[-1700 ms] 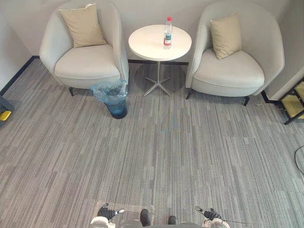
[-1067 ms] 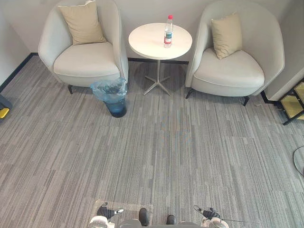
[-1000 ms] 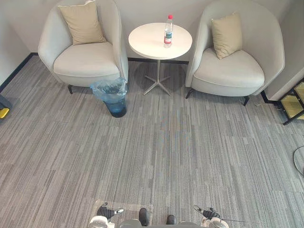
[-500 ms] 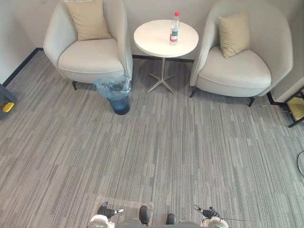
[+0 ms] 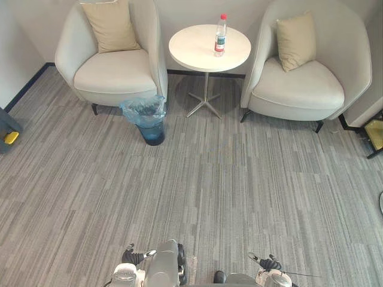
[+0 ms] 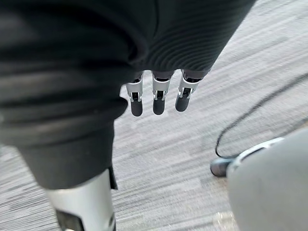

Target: Gather rubbish on tea table into small bin, then transfer packed bag to large trash can.

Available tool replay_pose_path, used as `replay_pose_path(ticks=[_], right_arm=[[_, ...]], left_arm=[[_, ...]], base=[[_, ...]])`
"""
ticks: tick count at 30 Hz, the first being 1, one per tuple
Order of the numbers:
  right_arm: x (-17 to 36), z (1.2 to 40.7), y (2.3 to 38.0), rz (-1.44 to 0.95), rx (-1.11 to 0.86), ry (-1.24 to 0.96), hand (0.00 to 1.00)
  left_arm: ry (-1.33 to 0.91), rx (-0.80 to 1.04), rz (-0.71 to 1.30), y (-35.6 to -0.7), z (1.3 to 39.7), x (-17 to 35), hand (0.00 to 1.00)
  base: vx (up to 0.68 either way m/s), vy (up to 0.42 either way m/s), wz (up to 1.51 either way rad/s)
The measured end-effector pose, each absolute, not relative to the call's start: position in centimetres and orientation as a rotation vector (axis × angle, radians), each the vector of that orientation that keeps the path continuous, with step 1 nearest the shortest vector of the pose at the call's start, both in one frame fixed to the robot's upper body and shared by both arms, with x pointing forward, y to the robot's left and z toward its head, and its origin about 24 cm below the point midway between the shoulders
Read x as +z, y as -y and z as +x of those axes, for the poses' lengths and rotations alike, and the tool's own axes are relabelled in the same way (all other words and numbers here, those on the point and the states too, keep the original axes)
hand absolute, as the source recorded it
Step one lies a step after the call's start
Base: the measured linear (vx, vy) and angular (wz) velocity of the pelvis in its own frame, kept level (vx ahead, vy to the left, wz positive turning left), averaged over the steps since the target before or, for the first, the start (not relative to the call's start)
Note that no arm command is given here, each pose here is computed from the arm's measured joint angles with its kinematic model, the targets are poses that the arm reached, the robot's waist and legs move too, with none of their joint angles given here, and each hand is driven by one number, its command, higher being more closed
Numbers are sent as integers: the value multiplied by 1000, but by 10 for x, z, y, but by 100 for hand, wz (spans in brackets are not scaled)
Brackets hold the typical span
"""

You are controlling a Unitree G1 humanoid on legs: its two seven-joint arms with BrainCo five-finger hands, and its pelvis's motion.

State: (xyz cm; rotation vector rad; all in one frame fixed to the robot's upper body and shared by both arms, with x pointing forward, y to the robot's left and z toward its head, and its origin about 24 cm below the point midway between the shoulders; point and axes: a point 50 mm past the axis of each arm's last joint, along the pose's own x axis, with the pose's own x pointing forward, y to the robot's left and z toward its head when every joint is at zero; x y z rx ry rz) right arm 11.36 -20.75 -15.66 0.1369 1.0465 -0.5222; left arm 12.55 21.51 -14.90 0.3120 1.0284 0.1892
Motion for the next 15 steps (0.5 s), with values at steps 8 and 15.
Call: replay_pose_path(ticks=[8, 15], right_arm=[[-158, 114, 202, 108, -474, -1065, 0], [-149, 131, 202, 93, -440, -984, 0]], left_arm=[[-1070, 223, 284, -220, 114, -152, 0], [-1062, 221, 279, -218, 116, -152, 0]], base=[[392, 125, -44], [347, -79, -15]])
